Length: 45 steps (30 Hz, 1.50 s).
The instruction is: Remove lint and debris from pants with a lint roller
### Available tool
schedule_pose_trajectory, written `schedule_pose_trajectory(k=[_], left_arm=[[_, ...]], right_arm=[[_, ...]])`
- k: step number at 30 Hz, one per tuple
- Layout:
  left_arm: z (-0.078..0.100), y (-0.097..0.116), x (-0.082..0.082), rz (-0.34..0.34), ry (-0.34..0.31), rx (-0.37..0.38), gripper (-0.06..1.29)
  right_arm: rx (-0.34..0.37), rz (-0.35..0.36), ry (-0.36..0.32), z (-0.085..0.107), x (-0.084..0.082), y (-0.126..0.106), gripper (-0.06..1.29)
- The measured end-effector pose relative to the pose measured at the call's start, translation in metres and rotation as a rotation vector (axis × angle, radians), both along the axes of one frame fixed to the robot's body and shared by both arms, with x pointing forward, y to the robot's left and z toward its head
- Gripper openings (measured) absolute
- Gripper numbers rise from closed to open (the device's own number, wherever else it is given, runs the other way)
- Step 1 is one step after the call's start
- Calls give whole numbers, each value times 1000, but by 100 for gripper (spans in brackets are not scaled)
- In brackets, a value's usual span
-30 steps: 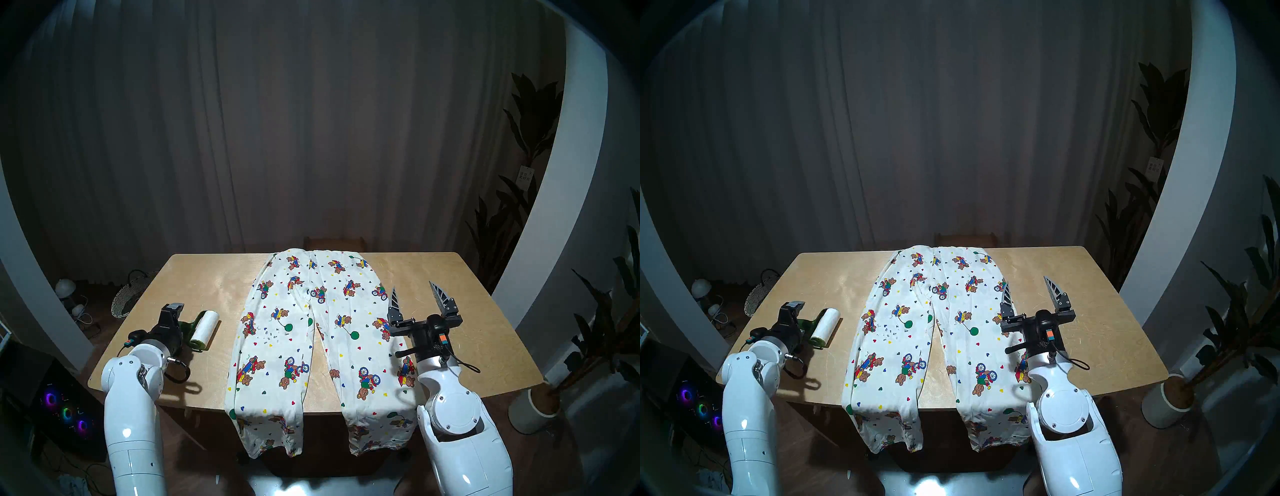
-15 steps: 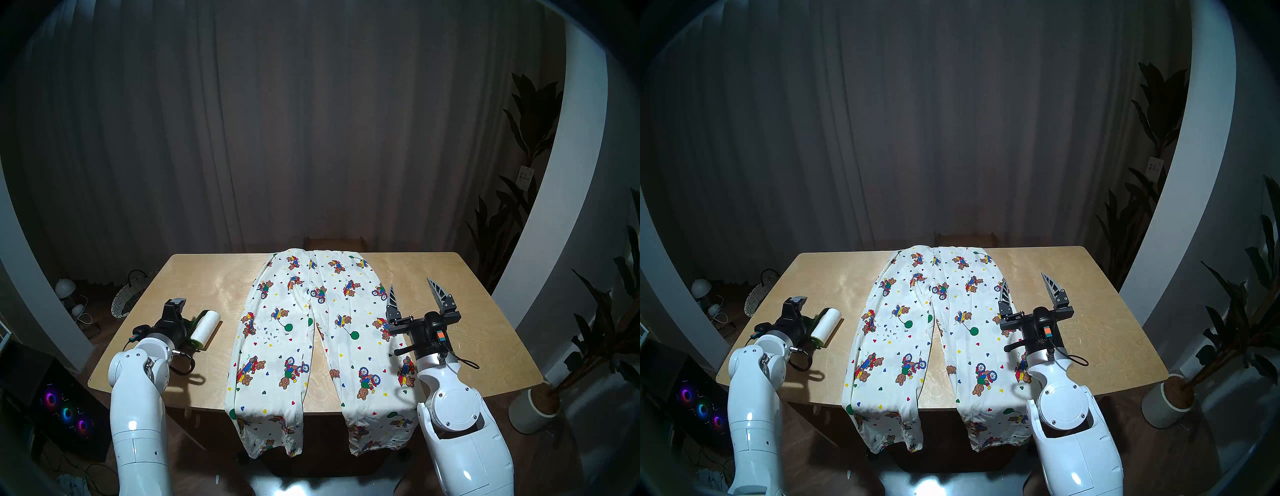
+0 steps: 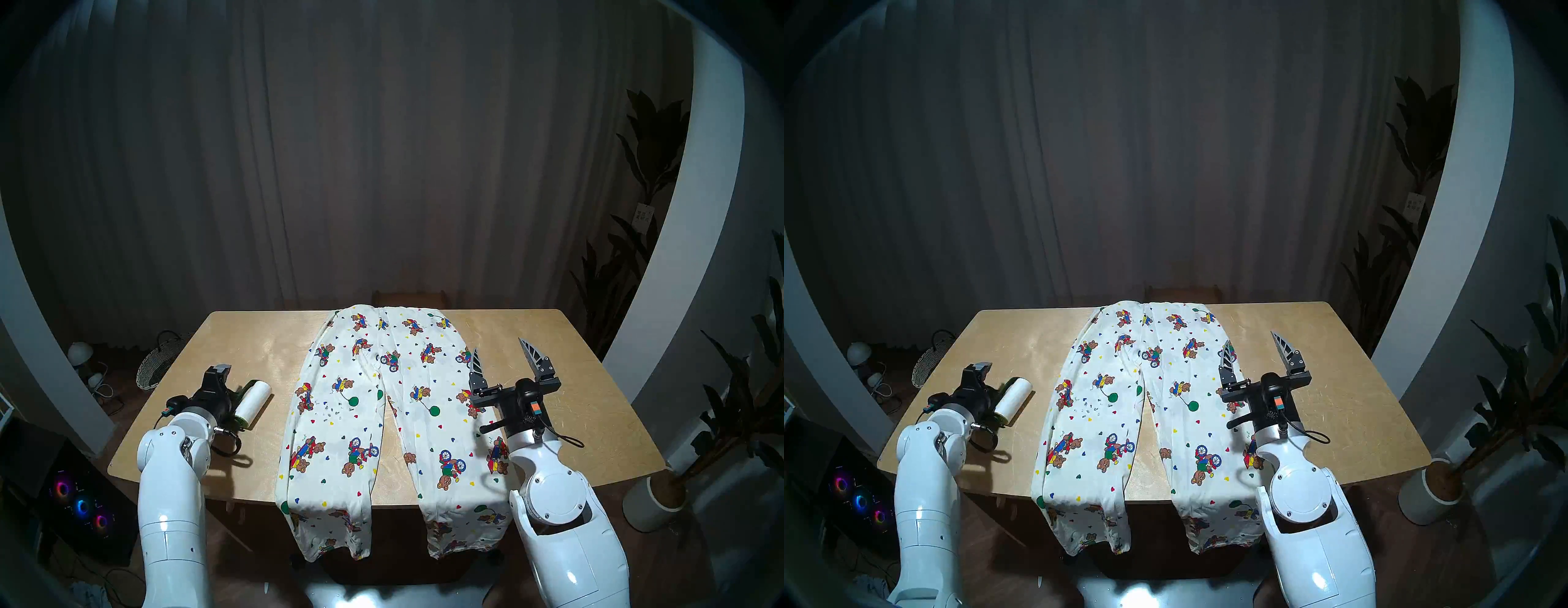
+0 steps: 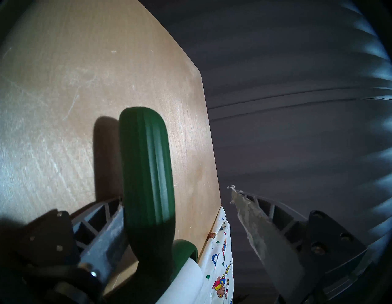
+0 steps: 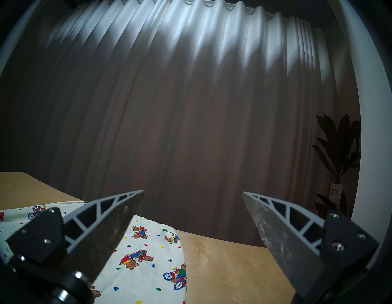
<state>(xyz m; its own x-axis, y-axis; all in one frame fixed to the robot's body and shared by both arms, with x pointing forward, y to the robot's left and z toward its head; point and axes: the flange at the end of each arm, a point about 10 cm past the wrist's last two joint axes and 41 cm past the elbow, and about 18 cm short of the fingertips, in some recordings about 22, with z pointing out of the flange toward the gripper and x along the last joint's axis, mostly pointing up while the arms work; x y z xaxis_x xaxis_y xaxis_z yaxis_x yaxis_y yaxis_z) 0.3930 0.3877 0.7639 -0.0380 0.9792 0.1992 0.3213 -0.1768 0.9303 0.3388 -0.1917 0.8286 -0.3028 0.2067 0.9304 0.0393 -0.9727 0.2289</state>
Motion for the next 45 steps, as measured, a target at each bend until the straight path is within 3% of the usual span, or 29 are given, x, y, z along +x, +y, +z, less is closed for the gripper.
schedule_pose_trajectory(k=[3, 8, 14, 16, 17, 20, 21, 31, 37, 45], left_arm=[[0, 0, 0, -6, 2, 4, 97], [0, 0, 0, -10, 4, 8, 47], [1, -1, -1, -6, 2, 14, 36], [1, -2, -5, 3, 0, 25, 17], [1, -3, -7, 7, 0, 31, 14], [1, -3, -17, 32, -2, 54, 14], [2, -3, -27, 56, -20, 83, 14], [16, -7, -48, 77, -114, 154, 13], [32, -28, -49, 25, -186, 216, 12], [57, -70, -44, -73, -261, 346, 12]], right_arm=[[4, -7, -2, 0, 0, -1, 123], [11, -21, -4, 1, 0, -4, 123], [22, -31, -5, 1, 0, -7, 123], [31, -31, -4, 1, 0, -7, 123], [34, -30, -4, 1, 0, -6, 123], [48, -22, 4, 0, 0, -1, 123], [67, -2, 32, -2, 0, 7, 123], [99, 104, 163, -14, -5, 44, 123], [74, 178, 255, -22, -9, 65, 123], [-20, 278, 332, -29, -1, 82, 123]])
